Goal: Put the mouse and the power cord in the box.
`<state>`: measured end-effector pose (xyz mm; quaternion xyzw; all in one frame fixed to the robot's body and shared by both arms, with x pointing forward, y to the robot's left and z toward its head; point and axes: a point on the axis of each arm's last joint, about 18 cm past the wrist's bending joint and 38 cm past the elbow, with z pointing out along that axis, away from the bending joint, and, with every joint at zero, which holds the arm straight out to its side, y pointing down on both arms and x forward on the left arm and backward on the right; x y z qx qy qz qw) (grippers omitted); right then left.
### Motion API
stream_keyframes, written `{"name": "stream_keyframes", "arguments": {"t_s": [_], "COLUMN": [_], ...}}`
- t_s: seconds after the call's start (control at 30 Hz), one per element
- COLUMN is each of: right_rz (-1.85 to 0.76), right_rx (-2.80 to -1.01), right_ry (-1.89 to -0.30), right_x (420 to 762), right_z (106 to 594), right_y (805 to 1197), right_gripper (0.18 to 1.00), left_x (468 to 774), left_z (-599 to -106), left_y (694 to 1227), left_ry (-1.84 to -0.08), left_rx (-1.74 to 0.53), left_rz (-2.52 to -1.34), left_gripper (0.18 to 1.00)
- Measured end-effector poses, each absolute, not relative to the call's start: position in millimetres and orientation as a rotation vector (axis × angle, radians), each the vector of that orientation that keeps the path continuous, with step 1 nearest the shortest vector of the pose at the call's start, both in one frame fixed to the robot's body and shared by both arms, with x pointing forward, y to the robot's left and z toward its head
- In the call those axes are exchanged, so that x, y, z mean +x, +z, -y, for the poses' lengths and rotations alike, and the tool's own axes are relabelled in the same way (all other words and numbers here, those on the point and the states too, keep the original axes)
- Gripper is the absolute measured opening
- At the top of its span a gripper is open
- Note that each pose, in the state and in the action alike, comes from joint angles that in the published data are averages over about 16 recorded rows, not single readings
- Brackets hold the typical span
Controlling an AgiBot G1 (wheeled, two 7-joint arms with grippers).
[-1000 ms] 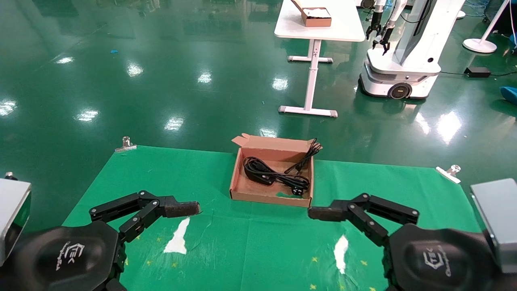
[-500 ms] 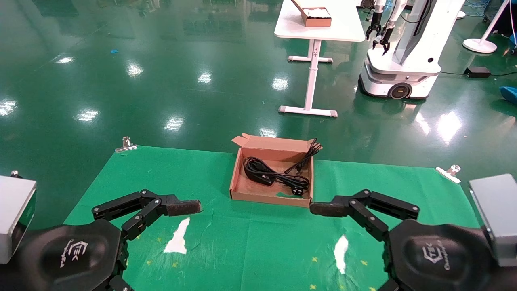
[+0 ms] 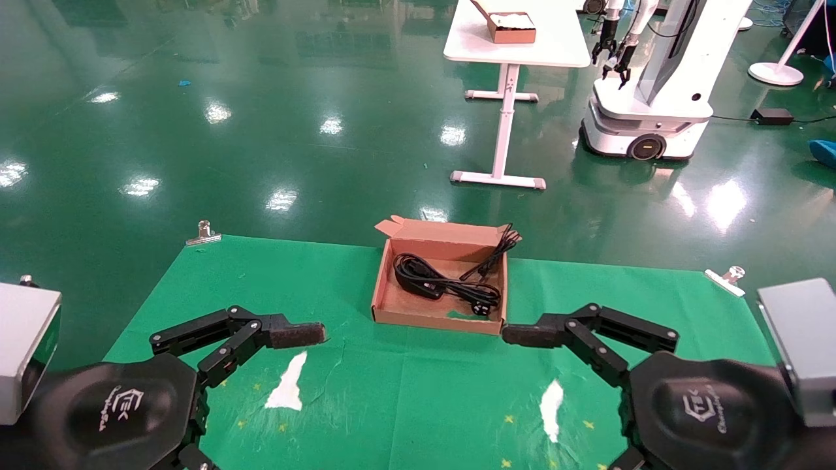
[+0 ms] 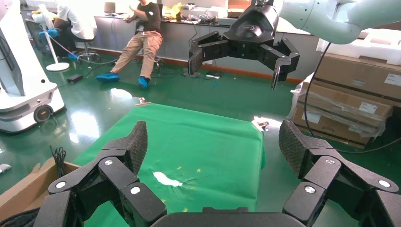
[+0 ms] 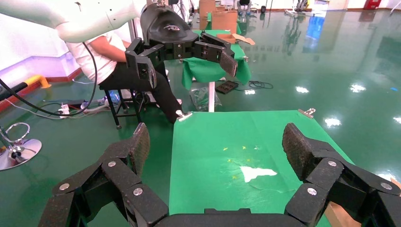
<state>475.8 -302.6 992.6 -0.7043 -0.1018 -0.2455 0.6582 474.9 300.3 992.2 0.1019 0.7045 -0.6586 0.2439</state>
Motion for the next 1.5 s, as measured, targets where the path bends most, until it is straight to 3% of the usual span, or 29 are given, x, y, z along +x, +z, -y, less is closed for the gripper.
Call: {"name": "stream_keyframes", "arguments": {"t_s": [1.5], "right_rz": [0.230], "right_rx": [-1.595], "right_ry": [-0.559], "right_x": [476.4], "right_z": [302.8], "right_y": [992.8], "right_gripper": [1.001], "left_x": [475.4], "left_z": [-300.1], "left_y": [992.1], "left_ry": [-1.799], "left_rx": [0.277], "left_rz": [-1.925], "left_gripper": [1.000]}}
